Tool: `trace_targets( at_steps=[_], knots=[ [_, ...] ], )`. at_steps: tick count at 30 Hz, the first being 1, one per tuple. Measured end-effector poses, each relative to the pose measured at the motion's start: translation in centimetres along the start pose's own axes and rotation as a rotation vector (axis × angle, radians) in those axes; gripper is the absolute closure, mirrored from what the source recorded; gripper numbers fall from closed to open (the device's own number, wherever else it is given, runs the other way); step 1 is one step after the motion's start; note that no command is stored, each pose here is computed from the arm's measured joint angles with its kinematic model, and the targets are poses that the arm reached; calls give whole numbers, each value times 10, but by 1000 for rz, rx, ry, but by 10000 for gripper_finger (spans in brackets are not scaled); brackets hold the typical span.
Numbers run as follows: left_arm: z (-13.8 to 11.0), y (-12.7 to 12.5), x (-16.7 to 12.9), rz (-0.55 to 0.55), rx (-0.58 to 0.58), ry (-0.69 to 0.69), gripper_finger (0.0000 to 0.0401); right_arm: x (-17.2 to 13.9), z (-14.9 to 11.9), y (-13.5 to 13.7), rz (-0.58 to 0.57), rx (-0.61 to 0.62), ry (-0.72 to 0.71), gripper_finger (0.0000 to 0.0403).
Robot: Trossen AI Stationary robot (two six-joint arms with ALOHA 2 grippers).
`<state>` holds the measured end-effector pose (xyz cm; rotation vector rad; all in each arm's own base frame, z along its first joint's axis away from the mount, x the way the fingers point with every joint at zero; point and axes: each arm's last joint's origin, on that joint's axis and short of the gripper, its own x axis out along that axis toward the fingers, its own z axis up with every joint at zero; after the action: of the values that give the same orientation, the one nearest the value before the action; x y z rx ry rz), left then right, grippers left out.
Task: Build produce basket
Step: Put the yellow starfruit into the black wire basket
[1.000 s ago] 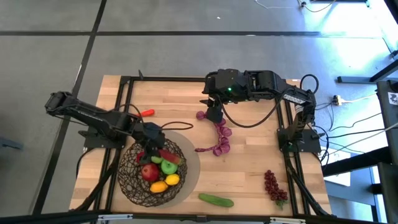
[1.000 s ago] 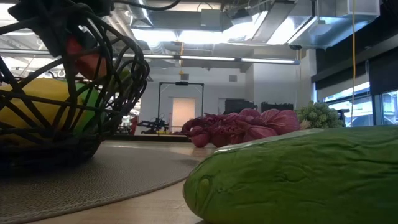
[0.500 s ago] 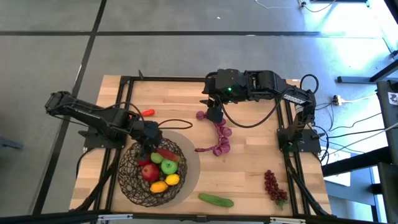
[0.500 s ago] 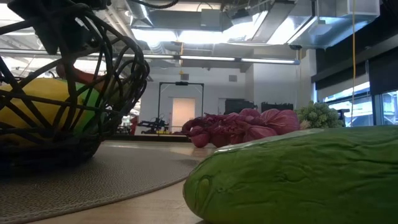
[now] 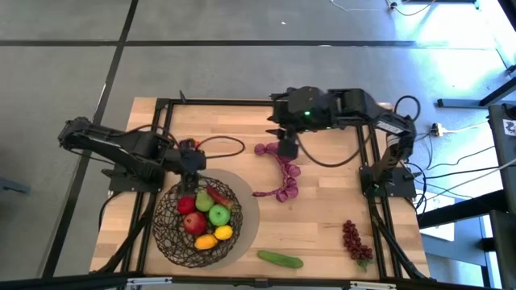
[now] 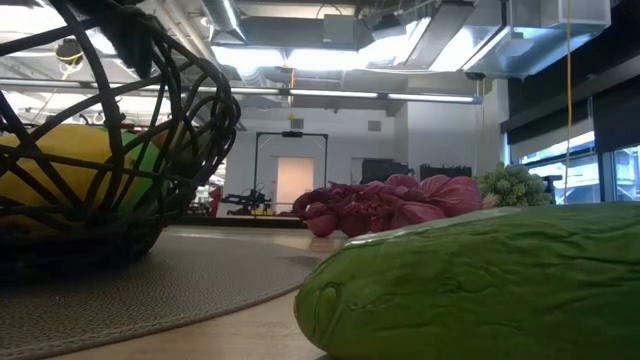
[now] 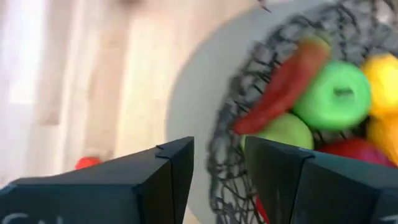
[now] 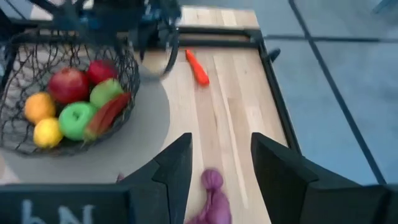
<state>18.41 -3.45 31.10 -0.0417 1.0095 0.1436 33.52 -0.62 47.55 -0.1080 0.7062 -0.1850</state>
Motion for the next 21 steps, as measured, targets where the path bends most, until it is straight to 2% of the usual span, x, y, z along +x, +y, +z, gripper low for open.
trace_targets(
  at_steps=[9, 12, 15, 17, 21],
  knots=[
    [4, 22, -19, 124, -247, -102, 269, -35, -25, -13, -25, 146, 163, 244],
    [3, 30, -23, 149, -298, -134, 269, -34, -35, -18, -51, 201, 264, 244],
    [1, 37, -29, 159, -333, -161, 269, -29, -36, -21, -37, 286, 273, 244],
    [1, 41, -32, 167, -358, -179, 269, -27, -36, -22, -26, 297, 277, 244],
    [-3, 51, -37, 193, -463, -203, 269, -21, -40, -28, -57, 397, 306, 244]
  ],
)
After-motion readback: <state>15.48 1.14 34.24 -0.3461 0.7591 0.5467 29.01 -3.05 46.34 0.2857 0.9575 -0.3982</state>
